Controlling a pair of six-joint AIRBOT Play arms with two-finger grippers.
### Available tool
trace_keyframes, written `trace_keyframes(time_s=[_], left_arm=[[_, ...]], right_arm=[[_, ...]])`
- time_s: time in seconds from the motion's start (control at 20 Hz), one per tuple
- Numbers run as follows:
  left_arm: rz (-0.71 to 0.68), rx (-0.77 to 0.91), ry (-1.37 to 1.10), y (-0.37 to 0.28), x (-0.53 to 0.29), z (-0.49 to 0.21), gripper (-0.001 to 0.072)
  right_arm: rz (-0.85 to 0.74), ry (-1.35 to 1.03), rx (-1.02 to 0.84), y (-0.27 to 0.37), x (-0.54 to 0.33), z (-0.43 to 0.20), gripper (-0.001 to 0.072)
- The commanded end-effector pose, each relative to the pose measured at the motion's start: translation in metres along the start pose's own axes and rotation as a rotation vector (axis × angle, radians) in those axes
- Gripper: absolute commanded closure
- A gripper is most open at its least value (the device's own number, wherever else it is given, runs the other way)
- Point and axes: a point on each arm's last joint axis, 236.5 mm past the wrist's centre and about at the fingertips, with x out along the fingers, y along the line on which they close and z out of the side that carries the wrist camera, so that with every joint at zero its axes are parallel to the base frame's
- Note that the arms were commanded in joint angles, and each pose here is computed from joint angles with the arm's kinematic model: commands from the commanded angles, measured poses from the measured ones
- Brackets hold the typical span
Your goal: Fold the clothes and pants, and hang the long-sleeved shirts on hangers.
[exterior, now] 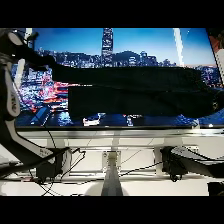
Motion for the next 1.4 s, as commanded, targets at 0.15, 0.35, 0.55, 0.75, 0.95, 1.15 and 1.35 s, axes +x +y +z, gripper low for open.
trace_keyframes(time_s=[0.15, 0.35, 0.55, 0.75, 0.95, 1.15, 1.35], left_arm=[[-0.124, -0.052, 0.027, -0.026, -0.043, -0.090, 0.0194], [-0.274, -0.198, -0.033, -0.071, 0.006, -0.179, 0.0229], [-0.294, -0.206, 0.088, -0.082, 0.047, -0.269, 0.0225], [-0.332, -0.124, 0.113, -0.089, 0.062, -0.297, 0.0133], [-0.269, -0.146, -0.012, -0.073, 0.069, -0.268, 0.0135], [-0.304, -0.158, 0.026, -0.084, 0.076, -0.273, 0.0135], [-0.375, -0.099, 0.189, -0.116, 0.091, -0.305, 0.0375]], right_arm=[[-0.011, -0.035, -0.024, -0.003, 0.000, 0.008, 0.0683], [-0.018, -0.061, -0.024, -0.004, 0.000, 0.014, 0.0683], [-0.018, -0.068, -0.022, -0.004, -0.001, 0.016, 0.0683], [-0.015, -0.060, -0.021, -0.003, 0.000, 0.014, 0.0683], [-0.010, -0.043, -0.021, -0.002, 0.000, 0.010, 0.0683], [-0.007, -0.034, -0.020, -0.002, 0.000, 0.008, 0.0683], [0.001, -0.015, -0.021, 0.000, 0.000, 0.003, 0.0683]])
